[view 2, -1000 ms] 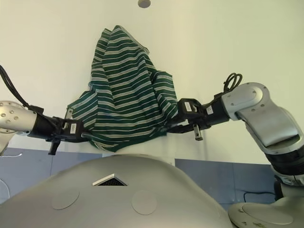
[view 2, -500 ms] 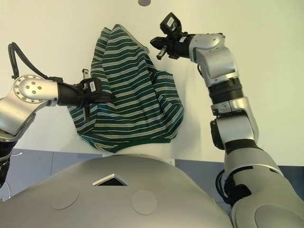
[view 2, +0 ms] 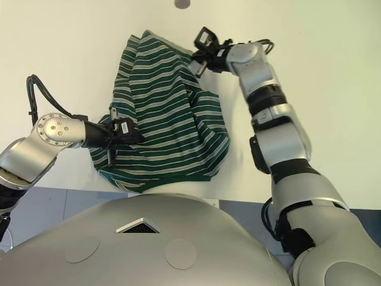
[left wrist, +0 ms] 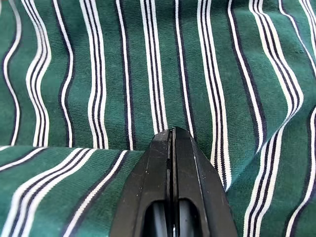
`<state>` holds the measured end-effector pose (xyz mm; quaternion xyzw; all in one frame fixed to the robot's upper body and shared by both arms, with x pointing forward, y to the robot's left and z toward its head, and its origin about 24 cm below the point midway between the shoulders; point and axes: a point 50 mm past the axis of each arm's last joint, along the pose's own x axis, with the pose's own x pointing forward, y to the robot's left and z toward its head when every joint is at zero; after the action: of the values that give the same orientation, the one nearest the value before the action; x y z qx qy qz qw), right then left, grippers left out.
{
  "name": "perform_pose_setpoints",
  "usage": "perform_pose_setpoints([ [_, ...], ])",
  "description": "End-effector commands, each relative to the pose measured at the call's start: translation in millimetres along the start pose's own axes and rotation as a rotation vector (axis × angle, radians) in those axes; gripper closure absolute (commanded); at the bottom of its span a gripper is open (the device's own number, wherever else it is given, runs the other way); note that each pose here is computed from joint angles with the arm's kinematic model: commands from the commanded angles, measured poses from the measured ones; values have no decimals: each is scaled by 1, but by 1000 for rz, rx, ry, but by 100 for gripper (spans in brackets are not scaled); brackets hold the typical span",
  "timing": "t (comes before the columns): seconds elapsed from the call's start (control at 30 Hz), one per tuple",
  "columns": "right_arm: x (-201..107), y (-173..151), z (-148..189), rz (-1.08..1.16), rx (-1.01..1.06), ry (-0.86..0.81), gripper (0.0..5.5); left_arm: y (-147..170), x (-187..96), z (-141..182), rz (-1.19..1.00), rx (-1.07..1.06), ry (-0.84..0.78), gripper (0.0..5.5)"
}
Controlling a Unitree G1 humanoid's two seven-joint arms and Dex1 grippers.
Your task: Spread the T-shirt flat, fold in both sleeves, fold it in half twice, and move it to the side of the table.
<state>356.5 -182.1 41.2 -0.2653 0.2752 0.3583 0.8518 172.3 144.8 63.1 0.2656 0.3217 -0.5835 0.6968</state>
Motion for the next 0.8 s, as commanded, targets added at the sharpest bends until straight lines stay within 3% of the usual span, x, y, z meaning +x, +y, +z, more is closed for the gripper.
perform_pose_setpoints([
  [0.03,-11,-27,-12,-155,-15,111,549,-4,4,-19,-1,-59,94,550],
  [0.1,-7,-29,-2,-209,-59,95,549,0,5,-16,5,-41,83,550],
  [0.17,-8,-38,30,-272,17,-64,549,10,4,-7,52,-18,36,550],
  [0.23,-10,-38,53,-179,108,-225,549,14,3,-2,80,-21,2,550],
  [0.3,-5,-25,54,-6,142,-280,549,15,4,-2,97,-26,-8,550],
  [0.43,14,19,28,278,98,-165,549,15,5,1,91,-33,-23,550],
  [0.53,20,35,10,369,178,-56,549,10,2,-3,77,-36,5,550],
  [0.67,15,28,7,340,231,-43,549,-4,-5,-11,48,-57,49,550],
  [0.8,-3,-2,-14,97,-73,87,549,-3,-22,-46,52,-6,271,550],
])
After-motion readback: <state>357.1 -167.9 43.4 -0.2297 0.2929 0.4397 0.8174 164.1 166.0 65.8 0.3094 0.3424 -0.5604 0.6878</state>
